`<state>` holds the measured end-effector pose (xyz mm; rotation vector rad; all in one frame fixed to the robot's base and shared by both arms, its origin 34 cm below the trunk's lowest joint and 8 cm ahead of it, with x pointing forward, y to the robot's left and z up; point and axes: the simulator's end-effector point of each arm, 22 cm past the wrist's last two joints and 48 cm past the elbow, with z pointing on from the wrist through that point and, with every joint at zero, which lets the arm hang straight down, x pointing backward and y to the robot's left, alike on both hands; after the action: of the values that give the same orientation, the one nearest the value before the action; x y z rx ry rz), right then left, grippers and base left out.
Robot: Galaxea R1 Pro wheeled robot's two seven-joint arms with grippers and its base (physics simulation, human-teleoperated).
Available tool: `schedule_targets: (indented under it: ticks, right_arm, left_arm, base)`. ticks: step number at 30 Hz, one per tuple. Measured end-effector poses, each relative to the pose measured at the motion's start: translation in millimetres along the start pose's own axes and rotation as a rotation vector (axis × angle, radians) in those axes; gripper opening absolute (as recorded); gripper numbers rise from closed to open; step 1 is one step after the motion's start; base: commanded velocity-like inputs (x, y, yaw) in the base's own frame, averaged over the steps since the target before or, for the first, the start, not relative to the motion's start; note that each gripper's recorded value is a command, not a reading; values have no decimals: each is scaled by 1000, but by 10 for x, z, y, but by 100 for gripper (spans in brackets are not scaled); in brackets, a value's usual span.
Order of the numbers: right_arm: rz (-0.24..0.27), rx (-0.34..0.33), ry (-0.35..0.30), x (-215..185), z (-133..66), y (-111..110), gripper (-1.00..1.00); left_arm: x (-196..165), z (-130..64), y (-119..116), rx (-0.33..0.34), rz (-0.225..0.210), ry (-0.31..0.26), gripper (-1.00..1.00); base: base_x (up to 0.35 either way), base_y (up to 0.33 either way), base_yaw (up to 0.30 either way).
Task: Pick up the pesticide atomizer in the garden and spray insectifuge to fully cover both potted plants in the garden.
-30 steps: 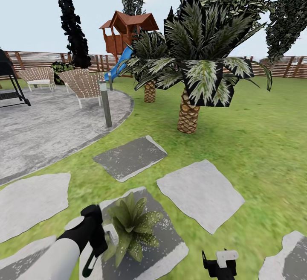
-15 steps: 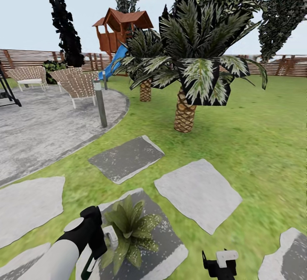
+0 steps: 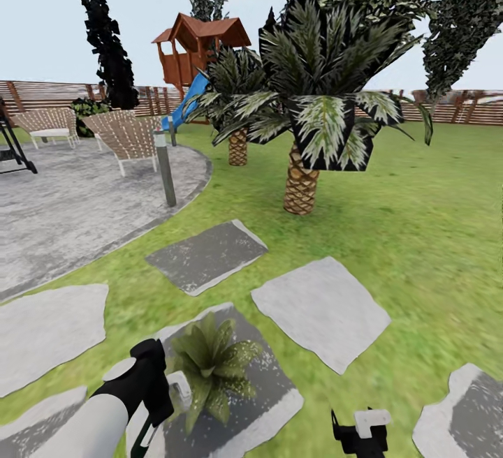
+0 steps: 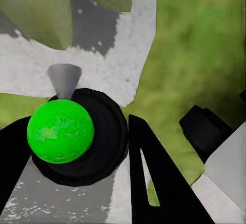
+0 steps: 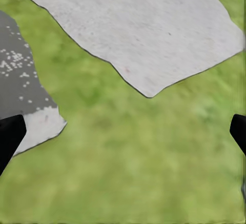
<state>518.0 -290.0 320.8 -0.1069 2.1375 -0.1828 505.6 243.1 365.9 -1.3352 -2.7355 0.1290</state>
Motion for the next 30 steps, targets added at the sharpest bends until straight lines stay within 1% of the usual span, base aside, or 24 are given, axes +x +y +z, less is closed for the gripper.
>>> schedule_targets:
  ticks: [3,6,15,19,22,23,24,27,28,30]
  right_arm:
    - [0,-1,0,0,-1,7,100]
    - [1,-2,-1,-6,-2,11,100]
    - [1,-1,-1,-8,-1,10,100]
    - [1,-1,-1,-7,-1,11,100]
    - [1,-2,-1,-7,-1,12,100]
    - [1,-2,-1,-8,0,12,100]
    - [1,-1,-1,-8,0,11,100]
    - [1,-2,-1,-9,0,12,100]
    - [1,-2,-1,-9,0,13,100]
    - [1,-2,-1,-9,0,12,100]
  left_arm:
    - [-5,-2,-4,2,-2,-2,-100]
    - [-9,-7,-4,2,-1,-4,-100]
    - [-42,-35,19,-7,1,-14,-100]
    - [1,-46,68,-14,-7,-11,-100]
    - [140,-56,181,-25,-25,1,-100]
    - [209,-67,241,-22,-45,-8,-100]
    - [214,-71,250,-17,-56,-18,-100]
    - [296,-83,318,-19,-76,-21,-100]
    - [309,-86,332,-15,-89,-29,-100]
    - [281,-84,314,-8,-98,-41,-100]
  base:
    - [-197,214,-190]
    - [-49,154,-285]
    - [-2,8,-298]
    - [0,0,-90]
    - [0,0,-11]
    - [0,0,-2]
    - [0,0,0]
    - [0,0,0]
    - [0,0,0]
    - [0,33,0]
